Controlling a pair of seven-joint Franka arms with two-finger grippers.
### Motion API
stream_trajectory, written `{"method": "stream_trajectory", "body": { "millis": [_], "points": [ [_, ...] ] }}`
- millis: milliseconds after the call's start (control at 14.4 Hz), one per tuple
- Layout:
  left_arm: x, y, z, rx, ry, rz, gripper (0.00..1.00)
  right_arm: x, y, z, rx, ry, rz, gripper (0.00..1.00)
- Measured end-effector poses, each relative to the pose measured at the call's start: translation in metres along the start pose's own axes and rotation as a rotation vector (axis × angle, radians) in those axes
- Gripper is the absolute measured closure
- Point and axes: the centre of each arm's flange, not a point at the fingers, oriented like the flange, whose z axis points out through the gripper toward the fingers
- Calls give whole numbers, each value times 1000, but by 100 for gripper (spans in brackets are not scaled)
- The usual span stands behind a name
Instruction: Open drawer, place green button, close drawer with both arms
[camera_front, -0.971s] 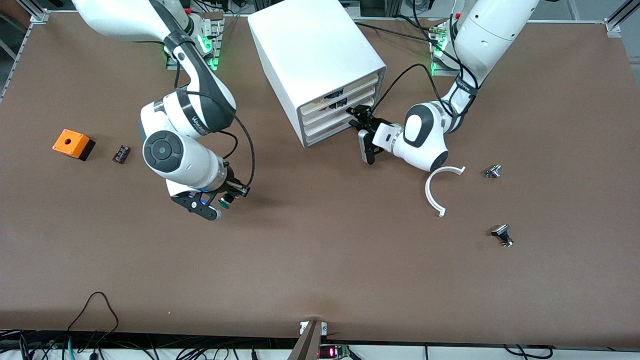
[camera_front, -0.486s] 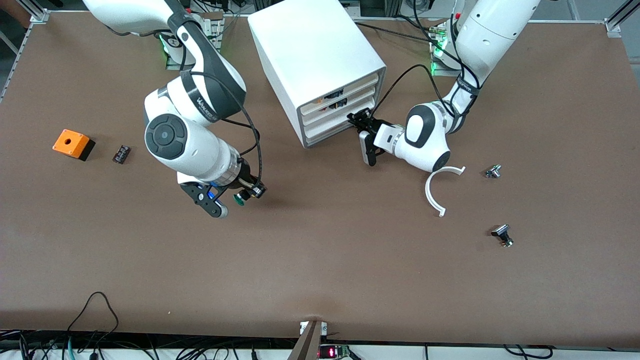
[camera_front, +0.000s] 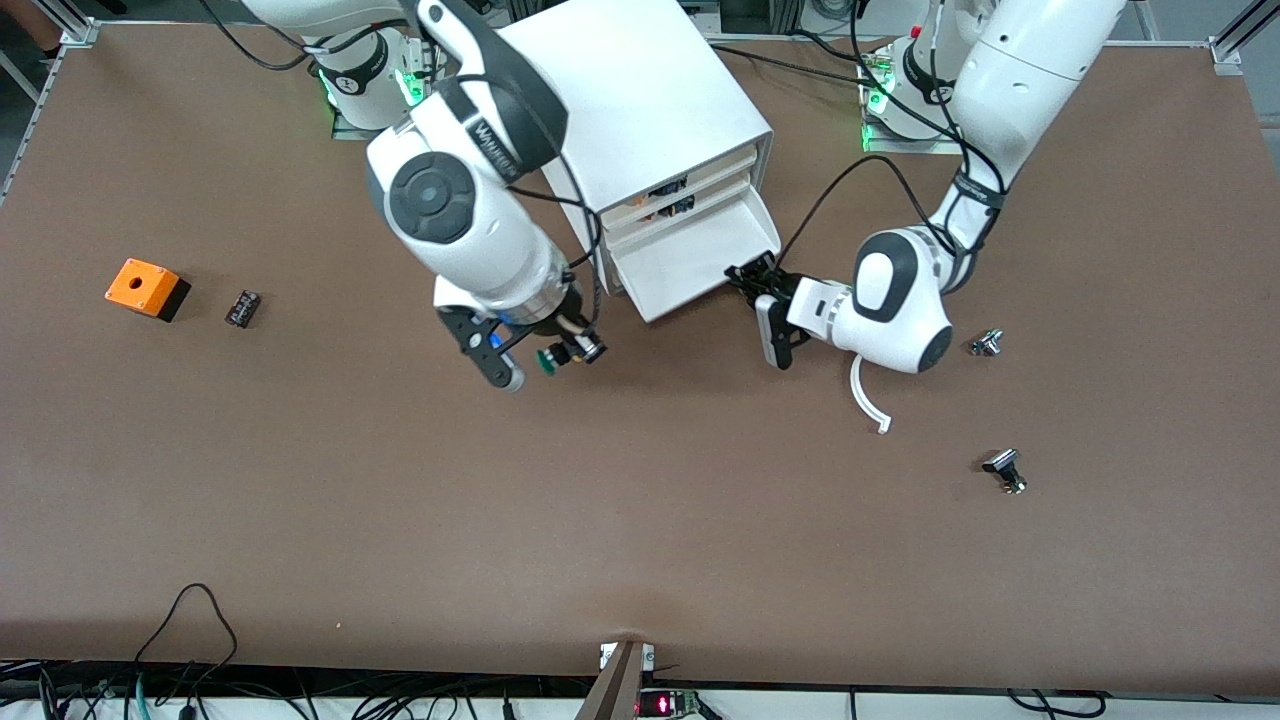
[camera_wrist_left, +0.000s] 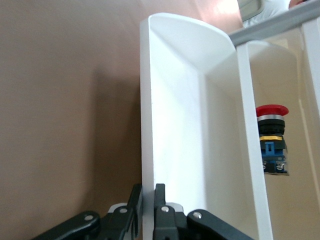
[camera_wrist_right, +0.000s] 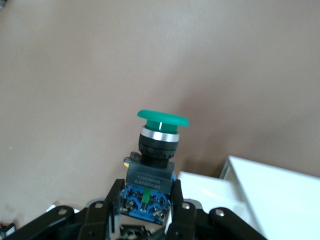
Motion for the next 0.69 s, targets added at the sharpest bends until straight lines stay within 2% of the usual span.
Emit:
{"method": "stream_trajectory", "body": {
  "millis": [277,416,555,694],
  "points": [
    [8,-16,-37,44,14,13,87,-59,-5,17,7,-1,91,59],
    [9,-28,-48,43,25,11,87,-91,-6,43,10,42,112,59],
    [11,-33,-59,37,39,13,74,-124,-8,80,24,84,124,59],
    [15,-28,-72,7,30,9,55,-149,-6,122,36,121,133,59]
  ]
}}
